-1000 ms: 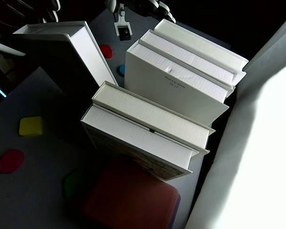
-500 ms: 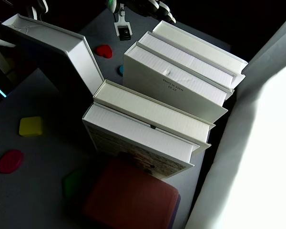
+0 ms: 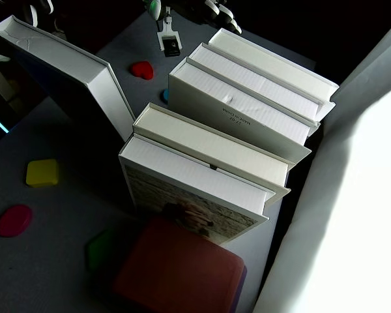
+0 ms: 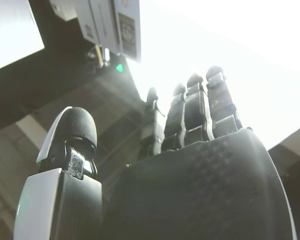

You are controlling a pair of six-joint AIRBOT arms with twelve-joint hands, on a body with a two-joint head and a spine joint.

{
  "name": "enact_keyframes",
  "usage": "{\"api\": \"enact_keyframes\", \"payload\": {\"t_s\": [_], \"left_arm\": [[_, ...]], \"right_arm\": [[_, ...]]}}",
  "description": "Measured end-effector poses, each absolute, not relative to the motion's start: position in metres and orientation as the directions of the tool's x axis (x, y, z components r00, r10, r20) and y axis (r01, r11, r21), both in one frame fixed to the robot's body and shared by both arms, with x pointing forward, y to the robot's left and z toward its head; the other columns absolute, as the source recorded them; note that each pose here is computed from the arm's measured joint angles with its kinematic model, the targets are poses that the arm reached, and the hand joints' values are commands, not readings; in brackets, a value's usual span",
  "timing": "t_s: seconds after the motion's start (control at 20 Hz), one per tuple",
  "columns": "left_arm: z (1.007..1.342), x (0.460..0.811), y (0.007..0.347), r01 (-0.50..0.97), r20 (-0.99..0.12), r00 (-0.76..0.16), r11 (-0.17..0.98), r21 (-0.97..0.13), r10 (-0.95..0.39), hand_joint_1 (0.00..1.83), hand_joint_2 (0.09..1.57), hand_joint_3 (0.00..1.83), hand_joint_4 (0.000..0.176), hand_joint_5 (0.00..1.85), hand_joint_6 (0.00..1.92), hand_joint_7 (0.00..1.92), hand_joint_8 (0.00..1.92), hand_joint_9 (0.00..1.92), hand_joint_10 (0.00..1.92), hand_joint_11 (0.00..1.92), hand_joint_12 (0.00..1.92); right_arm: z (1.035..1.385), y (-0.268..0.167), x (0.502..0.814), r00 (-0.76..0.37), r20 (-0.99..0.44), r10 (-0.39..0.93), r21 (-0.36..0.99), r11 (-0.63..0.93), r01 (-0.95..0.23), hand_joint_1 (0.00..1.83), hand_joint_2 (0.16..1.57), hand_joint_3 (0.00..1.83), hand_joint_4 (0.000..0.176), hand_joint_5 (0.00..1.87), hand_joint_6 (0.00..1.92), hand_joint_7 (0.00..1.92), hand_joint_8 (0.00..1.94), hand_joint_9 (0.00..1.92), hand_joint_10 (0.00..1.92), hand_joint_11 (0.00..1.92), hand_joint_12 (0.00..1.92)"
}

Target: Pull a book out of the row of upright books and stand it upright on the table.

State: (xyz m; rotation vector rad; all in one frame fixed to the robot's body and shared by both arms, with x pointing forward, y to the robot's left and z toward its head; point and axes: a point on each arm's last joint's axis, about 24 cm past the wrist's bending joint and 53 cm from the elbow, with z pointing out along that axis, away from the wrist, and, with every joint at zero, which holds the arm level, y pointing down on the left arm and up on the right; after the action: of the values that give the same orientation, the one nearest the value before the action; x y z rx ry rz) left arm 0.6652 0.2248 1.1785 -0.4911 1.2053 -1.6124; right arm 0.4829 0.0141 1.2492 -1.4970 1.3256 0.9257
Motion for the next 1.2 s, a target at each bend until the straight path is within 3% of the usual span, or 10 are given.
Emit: {"api": "enact_keyframes", "payload": {"t_s": [0.3,0.4,0.5,0.55,0.6,0.7,0.75,0.85,1.0,1.2], "left_arm": [[1.177,0.665,0.223,0.476,-0.234,-0.401,0.017,-0.879,-0.886,0.33,1.37,0.00,0.075,0.12,0.00,0.00,0.00,0.00,0.00,0.00,0.00],[1.177,0.666,0.224,0.476,-0.234,-0.399,0.018,-0.879,-0.887,0.33,1.38,0.00,0.065,0.15,0.01,0.00,0.00,0.00,0.00,0.00,0.00],[1.177,0.666,0.224,0.476,-0.233,-0.398,0.018,-0.879,-0.887,0.11,1.29,0.00,0.102,0.14,0.00,0.00,0.00,0.00,0.00,0.00,0.00],[1.177,0.666,0.223,0.476,-0.234,-0.399,0.018,-0.879,-0.887,0.02,1.27,0.00,0.105,0.12,0.00,0.00,0.00,0.00,0.00,0.00,0.00],[1.176,0.666,0.223,0.475,-0.233,-0.400,0.017,-0.880,-0.886,0.20,1.35,0.00,0.006,0.10,0.00,0.07,0.02,0.09,0.02,0.00,0.46],[1.177,0.666,0.224,0.478,-0.235,-0.398,0.018,-0.878,-0.887,0.32,1.36,0.00,0.000,0.04,0.00,0.00,0.00,0.00,0.00,0.00,0.05],[1.177,0.666,0.224,0.477,-0.235,-0.397,0.019,-0.878,-0.887,0.43,1.36,0.00,0.073,0.08,0.02,0.00,0.00,0.00,0.00,0.00,0.01],[1.177,0.666,0.224,0.477,-0.235,-0.397,0.020,-0.879,-0.887,0.43,1.36,0.00,0.106,0.11,0.03,0.00,0.00,0.00,0.00,0.00,0.00],[1.177,0.666,0.224,0.477,-0.235,-0.398,0.019,-0.879,-0.887,0.41,1.35,0.00,0.081,0.11,0.02,0.00,0.00,0.00,0.00,0.00,0.00],[1.177,0.666,0.224,0.477,-0.235,-0.397,0.019,-0.879,-0.887,0.35,1.34,0.00,0.081,0.08,0.00,0.00,0.00,0.00,0.00,0.00,0.00]], "right_arm": [[1.243,0.037,0.530,0.050,-0.947,-0.318,-0.086,0.101,-0.991,1.14,1.27,0.00,0.000,0.77,1.25,0.64,1.57,0.35,1.21,0.00,1.56],[1.242,0.040,0.537,0.034,-0.948,-0.316,-0.077,0.123,-0.990,1.14,1.27,0.00,0.000,0.77,1.25,0.64,1.57,0.35,1.21,0.00,1.56],[1.242,0.041,0.542,0.044,-0.947,-0.319,-0.092,0.135,-0.987,1.14,1.27,0.00,0.000,0.77,1.25,0.64,1.57,0.35,1.21,0.00,1.56],[1.241,0.040,0.546,0.046,-0.946,-0.320,-0.098,0.148,-0.984,1.14,1.27,0.00,0.000,0.77,1.25,0.64,1.57,0.35,1.21,0.00,1.56],[1.242,0.039,0.550,0.045,-0.947,-0.318,-0.100,0.159,-0.982,1.14,1.27,0.00,0.000,0.77,1.25,0.64,1.57,0.35,1.21,0.00,1.56],[1.243,0.039,0.554,0.045,-0.948,-0.315,-0.104,0.172,-0.980,1.14,1.27,0.00,0.000,0.77,1.25,0.64,1.57,0.35,1.21,0.00,1.56],[1.244,0.039,0.556,0.044,-0.948,-0.314,-0.105,0.180,-0.978,1.14,1.27,0.00,0.000,0.77,1.25,0.64,1.57,0.35,1.21,0.00,1.56],[1.244,0.037,0.562,0.047,-0.948,-0.313,-0.114,0.196,-0.974,1.14,1.27,0.00,0.000,0.77,1.25,0.64,1.57,0.35,1.21,0.00,1.56],[1.245,0.036,0.567,0.053,-0.949,-0.312,-0.124,0.213,-0.969,1.14,1.27,0.00,0.000,0.77,1.25,0.64,1.57,0.35,1.21,0.00,1.56],[1.248,0.033,0.576,0.065,-0.948,-0.311,-0.146,0.245,-0.958,1.14,1.27,0.00,0.000,0.77,1.25,0.64,1.57,0.35,1.21,0.00,1.56]]}}
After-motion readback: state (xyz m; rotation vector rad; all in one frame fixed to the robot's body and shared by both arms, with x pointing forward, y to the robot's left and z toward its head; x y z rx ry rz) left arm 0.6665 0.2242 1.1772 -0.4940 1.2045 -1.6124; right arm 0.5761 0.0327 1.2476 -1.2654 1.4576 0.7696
